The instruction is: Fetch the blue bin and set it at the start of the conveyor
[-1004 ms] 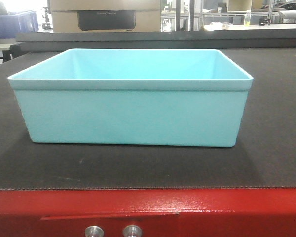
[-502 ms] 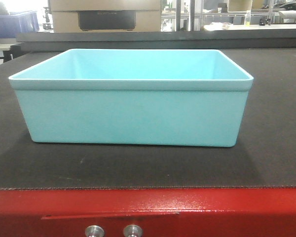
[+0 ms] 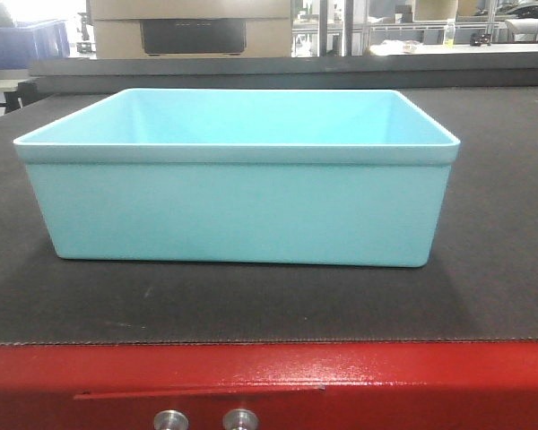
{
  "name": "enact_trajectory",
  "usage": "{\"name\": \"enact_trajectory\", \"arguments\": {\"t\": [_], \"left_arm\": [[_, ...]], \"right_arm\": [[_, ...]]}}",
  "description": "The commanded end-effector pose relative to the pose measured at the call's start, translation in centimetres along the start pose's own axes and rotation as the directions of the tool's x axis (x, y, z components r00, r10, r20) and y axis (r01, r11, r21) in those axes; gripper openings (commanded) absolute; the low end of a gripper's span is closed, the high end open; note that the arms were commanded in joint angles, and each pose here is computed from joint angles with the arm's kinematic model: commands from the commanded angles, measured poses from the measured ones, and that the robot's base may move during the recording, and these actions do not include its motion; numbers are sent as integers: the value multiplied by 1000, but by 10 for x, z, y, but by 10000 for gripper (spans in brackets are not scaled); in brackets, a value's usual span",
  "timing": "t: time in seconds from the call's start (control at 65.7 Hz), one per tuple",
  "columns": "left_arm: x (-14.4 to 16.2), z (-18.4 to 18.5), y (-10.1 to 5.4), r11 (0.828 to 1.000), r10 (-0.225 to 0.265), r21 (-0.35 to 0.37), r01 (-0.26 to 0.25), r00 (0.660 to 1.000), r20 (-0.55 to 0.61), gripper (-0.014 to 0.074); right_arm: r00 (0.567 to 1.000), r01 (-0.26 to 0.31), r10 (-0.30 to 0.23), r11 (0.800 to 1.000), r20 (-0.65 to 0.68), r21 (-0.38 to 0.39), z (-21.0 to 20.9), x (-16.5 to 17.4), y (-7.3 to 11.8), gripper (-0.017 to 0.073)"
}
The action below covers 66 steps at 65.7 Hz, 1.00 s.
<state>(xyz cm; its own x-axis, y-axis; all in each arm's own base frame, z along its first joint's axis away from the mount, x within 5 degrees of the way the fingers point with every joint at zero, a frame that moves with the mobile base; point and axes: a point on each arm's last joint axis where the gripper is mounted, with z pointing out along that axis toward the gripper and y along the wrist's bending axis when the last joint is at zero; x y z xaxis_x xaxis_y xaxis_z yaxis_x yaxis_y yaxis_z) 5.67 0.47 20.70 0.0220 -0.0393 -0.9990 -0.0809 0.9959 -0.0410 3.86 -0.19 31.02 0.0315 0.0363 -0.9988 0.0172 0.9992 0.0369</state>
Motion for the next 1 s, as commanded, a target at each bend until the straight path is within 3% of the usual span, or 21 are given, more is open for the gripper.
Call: {"name": "enact_trajectory", "arguments": {"t": [0.0, 0.563, 0.654, 0.807, 0.989], "left_arm": [[-3, 0, 0, 1000, -6, 1, 6, 999, 34, -111], [-3, 0, 0, 1000, -6, 1, 6, 999, 34, -111], [-3, 0, 0, 1000, -6, 1, 6, 999, 34, -111], [-3, 0, 0, 1000, -6, 1, 6, 999, 34, -111], [-3, 0, 0, 1000, -6, 1, 6, 999, 34, -111]], "right_arm": [[999, 19, -20, 1000, 26, 6, -1, -2, 0, -162], [999, 19, -20, 1000, 28, 5, -1, -2, 0, -162], [998, 42, -43, 999, 43, 12, 0, -3, -1, -162], [999, 6, -7, 1000, 43, 11, 0, -2, 0, -162], [999, -39, 36, 997, 34, 67, 7, 20, -2, -162]]}}
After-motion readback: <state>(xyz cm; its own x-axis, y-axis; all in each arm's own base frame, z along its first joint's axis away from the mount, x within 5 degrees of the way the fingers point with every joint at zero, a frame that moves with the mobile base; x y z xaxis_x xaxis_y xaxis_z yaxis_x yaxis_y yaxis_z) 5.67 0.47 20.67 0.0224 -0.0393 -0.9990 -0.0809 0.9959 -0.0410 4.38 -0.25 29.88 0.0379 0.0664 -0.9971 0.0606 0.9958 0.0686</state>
